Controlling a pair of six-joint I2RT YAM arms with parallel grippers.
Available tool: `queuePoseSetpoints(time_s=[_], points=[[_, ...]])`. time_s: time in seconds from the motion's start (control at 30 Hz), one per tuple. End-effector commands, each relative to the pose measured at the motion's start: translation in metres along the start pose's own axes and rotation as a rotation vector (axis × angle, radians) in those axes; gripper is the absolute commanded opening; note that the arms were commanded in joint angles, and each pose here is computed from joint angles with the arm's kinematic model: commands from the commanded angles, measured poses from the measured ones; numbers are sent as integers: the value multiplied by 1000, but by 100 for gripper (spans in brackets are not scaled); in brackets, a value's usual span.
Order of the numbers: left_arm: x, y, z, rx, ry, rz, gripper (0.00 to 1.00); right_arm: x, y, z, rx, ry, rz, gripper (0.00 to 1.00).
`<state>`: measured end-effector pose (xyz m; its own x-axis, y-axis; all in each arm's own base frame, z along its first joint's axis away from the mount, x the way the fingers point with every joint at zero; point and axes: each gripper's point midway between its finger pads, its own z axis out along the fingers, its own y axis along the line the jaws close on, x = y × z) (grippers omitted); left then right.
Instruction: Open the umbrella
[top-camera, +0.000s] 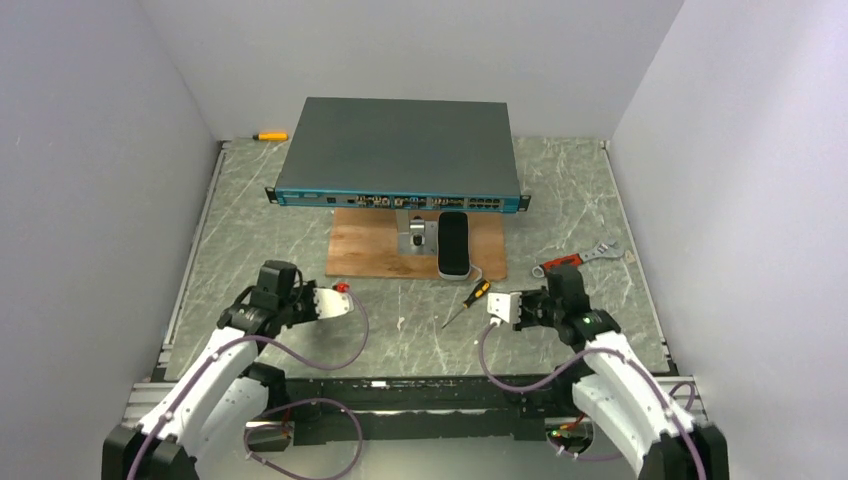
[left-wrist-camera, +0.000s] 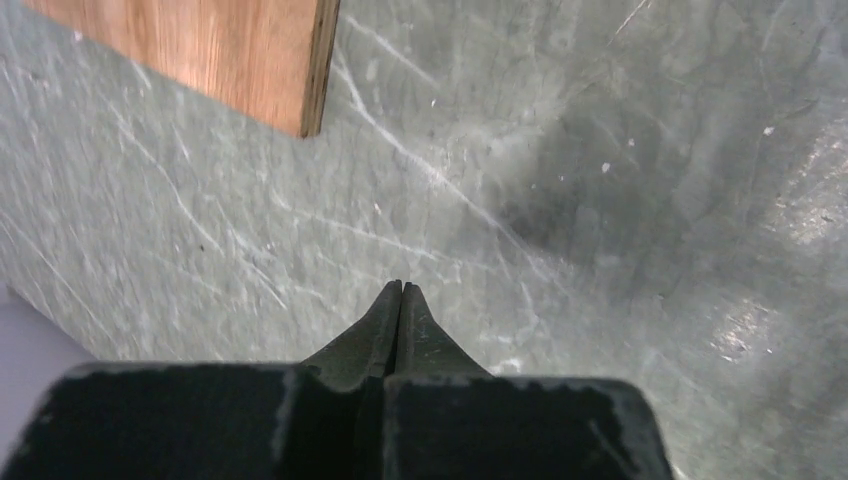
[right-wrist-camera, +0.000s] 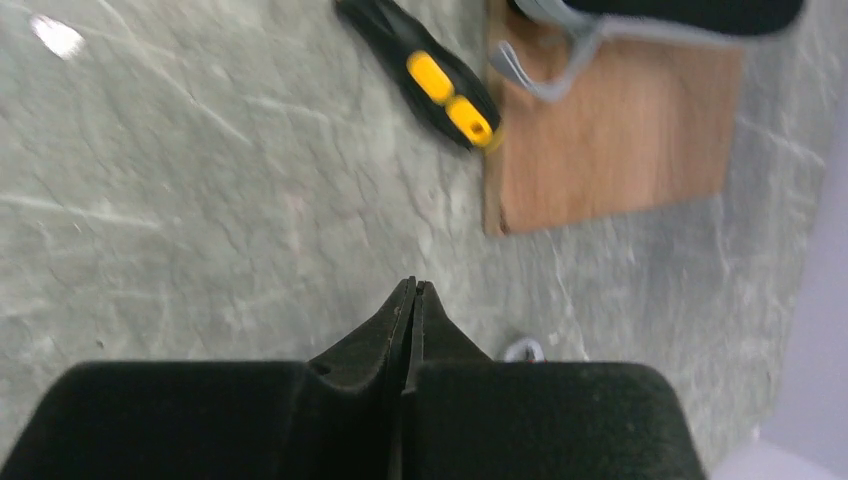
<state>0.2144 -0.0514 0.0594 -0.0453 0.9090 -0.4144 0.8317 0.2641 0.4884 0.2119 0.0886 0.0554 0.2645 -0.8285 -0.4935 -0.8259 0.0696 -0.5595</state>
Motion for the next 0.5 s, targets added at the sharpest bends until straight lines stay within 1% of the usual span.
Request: queuePoseSetpoints(time_s=[0.0,0.17,0.23,0.47], points=[[-26,10,15,-6,-105,97,0,-19,-12,23,-15,-58,-62,0],[-29,7,28,15,-118,143,0,-9,1,39,-68,-36,-79,0],[-24,4,35,19,-99,168,0,-7,4,46,-66,-25,-102,0],[-18,3,57,7,-65,298,0,0,-8,67,-35,31,-133,0]])
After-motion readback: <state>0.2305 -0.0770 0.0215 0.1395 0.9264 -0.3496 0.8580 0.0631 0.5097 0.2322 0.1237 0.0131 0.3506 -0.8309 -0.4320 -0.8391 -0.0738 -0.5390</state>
